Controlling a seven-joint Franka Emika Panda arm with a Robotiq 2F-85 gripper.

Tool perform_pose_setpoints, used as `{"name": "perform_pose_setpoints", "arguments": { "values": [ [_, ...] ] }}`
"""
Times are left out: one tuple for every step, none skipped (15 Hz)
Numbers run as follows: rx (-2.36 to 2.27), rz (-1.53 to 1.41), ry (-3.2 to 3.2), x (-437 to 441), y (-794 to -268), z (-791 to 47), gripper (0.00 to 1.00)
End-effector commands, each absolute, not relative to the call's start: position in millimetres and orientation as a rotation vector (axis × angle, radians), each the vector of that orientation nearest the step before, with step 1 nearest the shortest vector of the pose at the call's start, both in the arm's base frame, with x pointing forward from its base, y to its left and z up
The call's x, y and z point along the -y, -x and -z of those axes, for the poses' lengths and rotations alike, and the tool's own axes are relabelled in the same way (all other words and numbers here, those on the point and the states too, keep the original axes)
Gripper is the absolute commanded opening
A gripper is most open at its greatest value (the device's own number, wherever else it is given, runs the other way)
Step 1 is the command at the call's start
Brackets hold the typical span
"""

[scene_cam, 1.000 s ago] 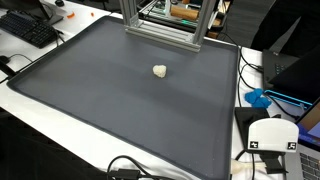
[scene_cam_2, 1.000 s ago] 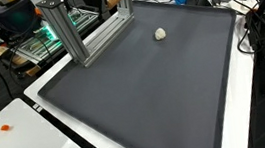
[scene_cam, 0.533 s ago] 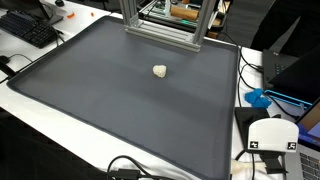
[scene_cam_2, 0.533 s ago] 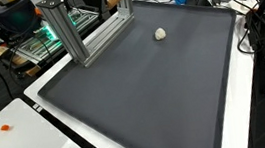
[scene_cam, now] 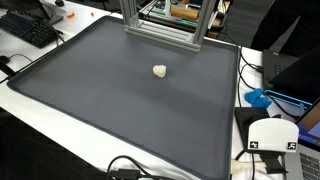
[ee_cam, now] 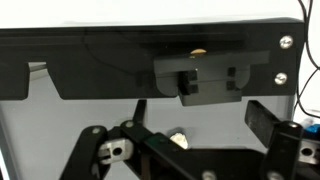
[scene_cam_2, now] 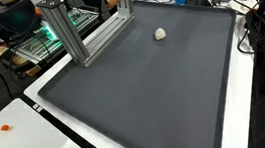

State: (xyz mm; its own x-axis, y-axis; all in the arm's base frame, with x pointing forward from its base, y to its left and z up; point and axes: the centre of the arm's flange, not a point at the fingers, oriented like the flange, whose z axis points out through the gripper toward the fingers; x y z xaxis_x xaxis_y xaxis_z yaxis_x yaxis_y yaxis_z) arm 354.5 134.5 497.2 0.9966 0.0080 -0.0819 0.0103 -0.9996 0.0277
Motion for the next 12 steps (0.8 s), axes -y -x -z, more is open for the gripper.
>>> {"name": "perform_pose_setpoints", "arguments": {
  "values": [
    [0.035,0.113,-3.134,-129.7,-333.4,-486.1,1.0],
    [0.036,0.107,-3.146,-129.9,-332.1,-485.2,1.0],
    [0.034,0.098,-3.152,-130.0,-331.0,-484.4,1.0],
    [0.034,0.093,-3.161,-130.5,-330.2,-483.9,1.0],
    [0.034,0.09,-3.172,-131.2,-329.6,-483.5,1.0],
    [0.033,0.088,-3.179,-131.8,-328.8,-482.2,1.0],
    [0.031,0.086,-3.186,-132.4,-327.9,-480.8,1.0],
    [0.031,0.083,-3.186,-132.7,-327.3,-479.5,1.0],
    [0.028,0.078,-3.187,-133.1,-326.9,-478.0,1.0],
    [0.021,0.073,-3.19,-133.6,-326.5,-475.9,1.0],
    [0.015,0.065,-3.192,-134.1,-326.2,-474.0,1.0],
    [0.01,0.059,-3.194,-134.9,-326.2,-472.1,1.0]
  ]
}}
